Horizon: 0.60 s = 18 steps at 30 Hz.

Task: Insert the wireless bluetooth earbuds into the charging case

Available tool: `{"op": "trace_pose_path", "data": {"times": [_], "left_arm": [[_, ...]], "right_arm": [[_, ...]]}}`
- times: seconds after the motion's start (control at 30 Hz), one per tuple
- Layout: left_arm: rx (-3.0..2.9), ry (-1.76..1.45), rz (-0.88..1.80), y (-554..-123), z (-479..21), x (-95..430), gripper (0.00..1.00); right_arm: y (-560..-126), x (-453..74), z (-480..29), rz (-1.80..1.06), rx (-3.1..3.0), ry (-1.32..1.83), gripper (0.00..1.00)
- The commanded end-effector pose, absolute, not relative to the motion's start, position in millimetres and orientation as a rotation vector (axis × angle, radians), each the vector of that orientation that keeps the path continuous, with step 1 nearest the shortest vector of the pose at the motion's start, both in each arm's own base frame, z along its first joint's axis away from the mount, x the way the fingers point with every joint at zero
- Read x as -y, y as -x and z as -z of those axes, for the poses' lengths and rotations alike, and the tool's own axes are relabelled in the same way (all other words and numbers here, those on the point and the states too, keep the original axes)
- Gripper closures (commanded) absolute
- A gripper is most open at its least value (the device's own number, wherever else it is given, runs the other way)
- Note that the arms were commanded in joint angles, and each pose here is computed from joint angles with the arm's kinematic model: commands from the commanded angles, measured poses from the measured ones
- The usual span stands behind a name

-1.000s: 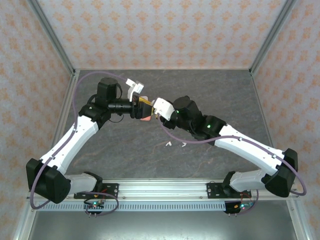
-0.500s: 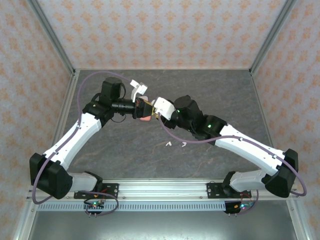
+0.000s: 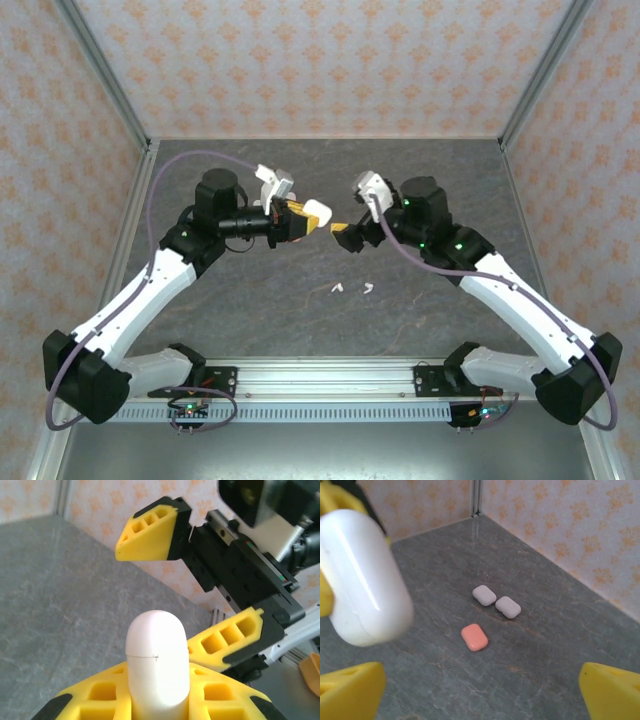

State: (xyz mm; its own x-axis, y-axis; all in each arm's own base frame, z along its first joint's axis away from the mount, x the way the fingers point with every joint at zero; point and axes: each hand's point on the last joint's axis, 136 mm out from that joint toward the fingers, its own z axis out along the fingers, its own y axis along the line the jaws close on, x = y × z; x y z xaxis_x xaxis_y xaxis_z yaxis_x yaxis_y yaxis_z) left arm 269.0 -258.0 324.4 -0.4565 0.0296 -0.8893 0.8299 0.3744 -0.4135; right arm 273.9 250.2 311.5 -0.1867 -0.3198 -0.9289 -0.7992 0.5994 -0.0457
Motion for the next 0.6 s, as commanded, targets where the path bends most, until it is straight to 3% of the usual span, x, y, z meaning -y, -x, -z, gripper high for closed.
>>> {"op": "trace_pose_path", "data": {"times": [0.0, 0.57], "left_arm": [[-1.609, -0.684, 1.09, -285.3, -351.7, 256.9, 0.96], [-1.532, -0.803, 1.09, -271.6, -357.1, 282.5, 0.98]], "right_arm": [[-251.3, -262.1, -334.1, -0.881, -1.685, 0.88, 0.01], [-293.3, -247.3, -359.3, -0.894, -1.671, 0.591, 0.02]]}}
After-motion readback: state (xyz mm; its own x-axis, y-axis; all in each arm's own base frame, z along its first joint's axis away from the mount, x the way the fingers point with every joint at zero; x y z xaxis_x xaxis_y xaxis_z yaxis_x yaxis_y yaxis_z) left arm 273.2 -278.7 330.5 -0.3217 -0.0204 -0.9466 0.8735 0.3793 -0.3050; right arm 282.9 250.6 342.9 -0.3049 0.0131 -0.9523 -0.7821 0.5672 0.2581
